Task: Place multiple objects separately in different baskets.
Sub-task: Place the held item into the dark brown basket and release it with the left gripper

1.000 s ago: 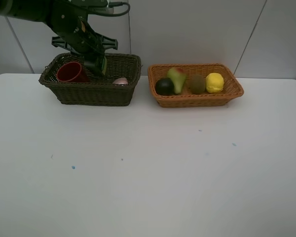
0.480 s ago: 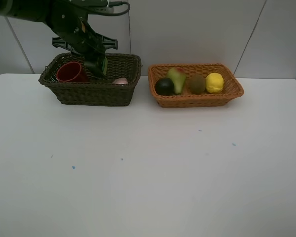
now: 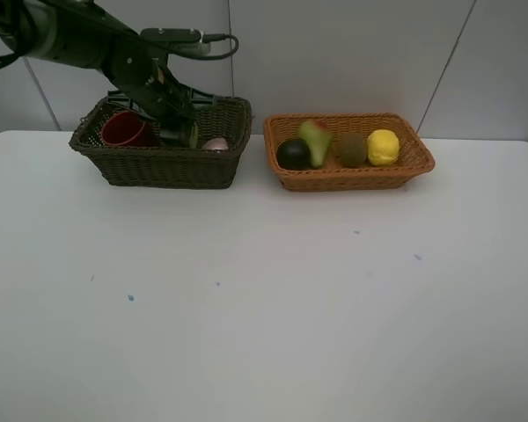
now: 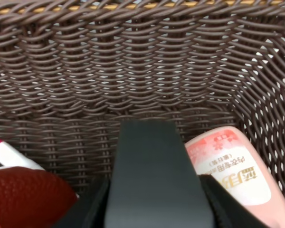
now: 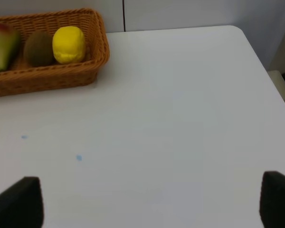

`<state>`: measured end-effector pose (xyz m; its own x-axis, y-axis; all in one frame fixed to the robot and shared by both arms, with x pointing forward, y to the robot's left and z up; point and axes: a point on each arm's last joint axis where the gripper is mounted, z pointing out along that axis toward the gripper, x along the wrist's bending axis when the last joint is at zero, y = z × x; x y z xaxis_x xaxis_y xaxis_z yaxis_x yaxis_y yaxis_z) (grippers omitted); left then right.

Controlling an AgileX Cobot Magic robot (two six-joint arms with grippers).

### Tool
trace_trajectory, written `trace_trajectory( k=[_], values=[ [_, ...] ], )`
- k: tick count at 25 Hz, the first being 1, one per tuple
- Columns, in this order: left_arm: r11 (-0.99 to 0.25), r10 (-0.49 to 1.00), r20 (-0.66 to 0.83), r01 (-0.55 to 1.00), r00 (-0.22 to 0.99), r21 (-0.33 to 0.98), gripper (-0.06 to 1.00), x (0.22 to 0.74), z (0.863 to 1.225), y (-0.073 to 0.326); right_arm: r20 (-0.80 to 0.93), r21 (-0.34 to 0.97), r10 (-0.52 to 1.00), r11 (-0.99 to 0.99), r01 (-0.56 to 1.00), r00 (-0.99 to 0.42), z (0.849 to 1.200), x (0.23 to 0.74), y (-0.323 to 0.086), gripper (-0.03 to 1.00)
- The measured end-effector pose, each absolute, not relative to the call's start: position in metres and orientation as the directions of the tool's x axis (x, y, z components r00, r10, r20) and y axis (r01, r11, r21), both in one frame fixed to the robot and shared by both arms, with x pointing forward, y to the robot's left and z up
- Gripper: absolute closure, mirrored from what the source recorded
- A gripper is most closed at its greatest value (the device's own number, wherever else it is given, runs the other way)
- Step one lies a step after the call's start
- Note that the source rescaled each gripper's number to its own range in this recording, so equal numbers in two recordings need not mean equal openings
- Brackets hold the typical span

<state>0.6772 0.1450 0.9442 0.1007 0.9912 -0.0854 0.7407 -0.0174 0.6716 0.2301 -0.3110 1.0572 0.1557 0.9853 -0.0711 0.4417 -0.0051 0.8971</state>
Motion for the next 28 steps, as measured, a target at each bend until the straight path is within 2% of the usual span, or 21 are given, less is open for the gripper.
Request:
trace_trajectory(
  k=[13,14,16,18,21,28],
  values=[
    [-0.009,0.99,-0.099,0.732,0.104,0.681,0.46,0.6781,0.9448,0.1439,-0.071,0.897,0.985,-0.005,0.442,0.156,1.0572,0.2301,-0.311,-0.03],
    [-0.006,0.989,-0.104,0.728,0.107,0.686,0.4,0.6785,0.9453,0.1433,-0.071,0.897,0.985,-0.005,0.442,0.156,1.0572,0.2301,-0.311,-0.03],
    [0.008,0.987,-0.122,0.719,0.106,0.695,0.15,0.6795,0.9466,0.1422,-0.071,0.897,0.985,-0.005,0.442,0.156,1.0572,0.2301,-0.311,-0.03],
    [0.017,0.986,-0.131,0.713,0.106,0.701,0.01,0.6803,0.9478,0.1415,-0.071,0.897,0.985,-0.005,0.442,0.156,1.0572,0.2301,-0.311,-0.03],
    [0.019,0.985,-0.134,0.714,0.104,0.7,-0.05,0.6802,0.9477,0.1415,-0.071,0.897,0.985,-0.005,0.442,0.156,1.0572,0.2301,-0.311,-0.03],
    [0.02,0.985,-0.134,0.714,0.104,0.7,-0.05,0.6802,0.9477,0.1415,-0.071,0.897,0.985,-0.005,0.442,0.156,1.0572,0.2301,-0.311,-0.03]
  ],
)
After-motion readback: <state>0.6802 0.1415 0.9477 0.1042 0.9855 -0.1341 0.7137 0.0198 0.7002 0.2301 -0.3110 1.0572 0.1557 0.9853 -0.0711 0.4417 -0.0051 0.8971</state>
